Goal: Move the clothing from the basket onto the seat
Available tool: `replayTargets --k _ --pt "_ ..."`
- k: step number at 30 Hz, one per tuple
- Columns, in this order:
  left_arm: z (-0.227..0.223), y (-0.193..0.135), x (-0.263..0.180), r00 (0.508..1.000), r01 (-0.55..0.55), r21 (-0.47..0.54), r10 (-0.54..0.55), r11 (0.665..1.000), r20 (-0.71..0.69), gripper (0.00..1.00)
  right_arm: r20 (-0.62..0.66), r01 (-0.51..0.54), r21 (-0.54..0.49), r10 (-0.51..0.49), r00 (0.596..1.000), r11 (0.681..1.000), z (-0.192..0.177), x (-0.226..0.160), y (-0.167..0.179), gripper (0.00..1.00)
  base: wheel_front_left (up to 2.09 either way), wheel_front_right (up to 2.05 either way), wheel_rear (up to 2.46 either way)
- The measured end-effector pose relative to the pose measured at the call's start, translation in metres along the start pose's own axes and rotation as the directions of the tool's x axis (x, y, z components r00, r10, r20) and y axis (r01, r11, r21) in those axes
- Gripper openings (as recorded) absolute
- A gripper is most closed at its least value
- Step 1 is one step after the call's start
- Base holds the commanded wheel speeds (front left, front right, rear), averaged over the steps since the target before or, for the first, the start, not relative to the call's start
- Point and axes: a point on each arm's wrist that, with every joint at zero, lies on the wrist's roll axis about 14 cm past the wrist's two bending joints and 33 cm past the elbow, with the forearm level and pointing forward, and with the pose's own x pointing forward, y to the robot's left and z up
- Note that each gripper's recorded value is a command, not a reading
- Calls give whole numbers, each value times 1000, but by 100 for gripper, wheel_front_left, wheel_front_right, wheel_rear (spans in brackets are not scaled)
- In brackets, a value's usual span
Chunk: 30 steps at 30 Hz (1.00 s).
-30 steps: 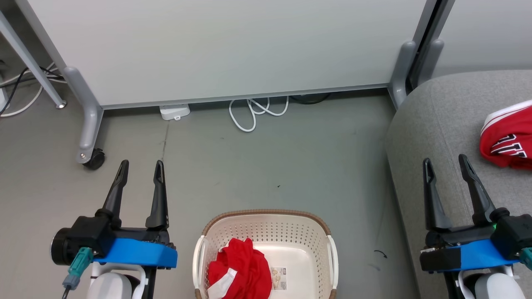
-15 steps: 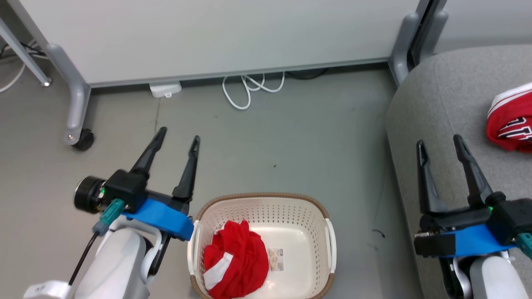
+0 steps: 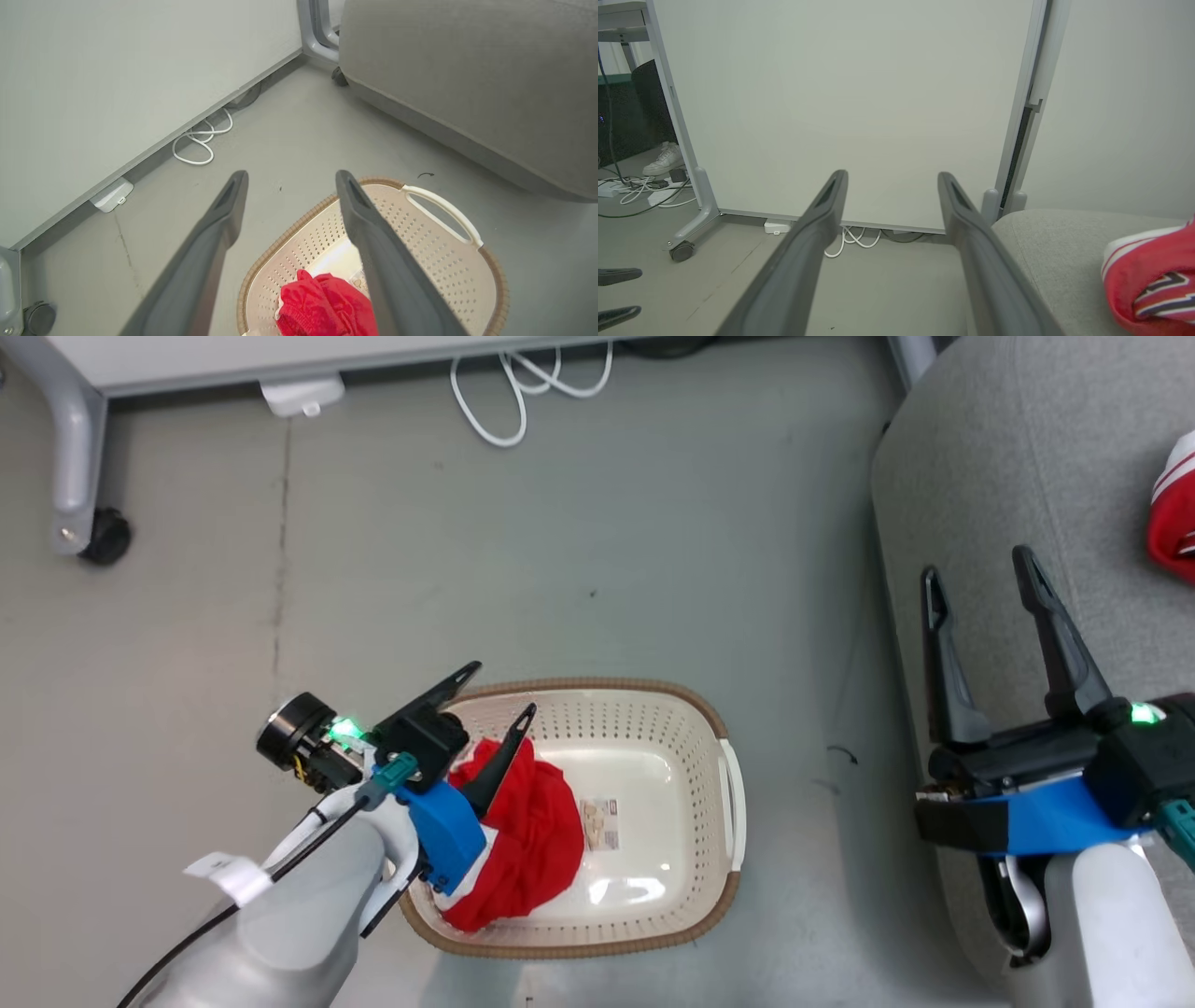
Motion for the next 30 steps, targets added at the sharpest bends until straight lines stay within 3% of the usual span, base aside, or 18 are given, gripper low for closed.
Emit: replayTargets --k 7,16,21,30 --pt "-57 -26 19 970 166 49 -154 985 -186 100 -24 -17 -22 17 1000 1000 -22 18 1 100 0 0 0" --pt "-126 -36 29 874 287 58 -237 956 -424 100 -64 -24 -35 22 998 999 -55 33 -2 100 0 0 0" --pt "-170 -44 24 768 391 111 -258 914 -587 100 -95 -17 -40 13 995 999 -75 36 -8 100 0 0 0" --pt "-230 -49 11 594 497 106 -248 862 -765 100 -148 10 -57 -19 989 998 -103 34 -24 100 0 0 0"
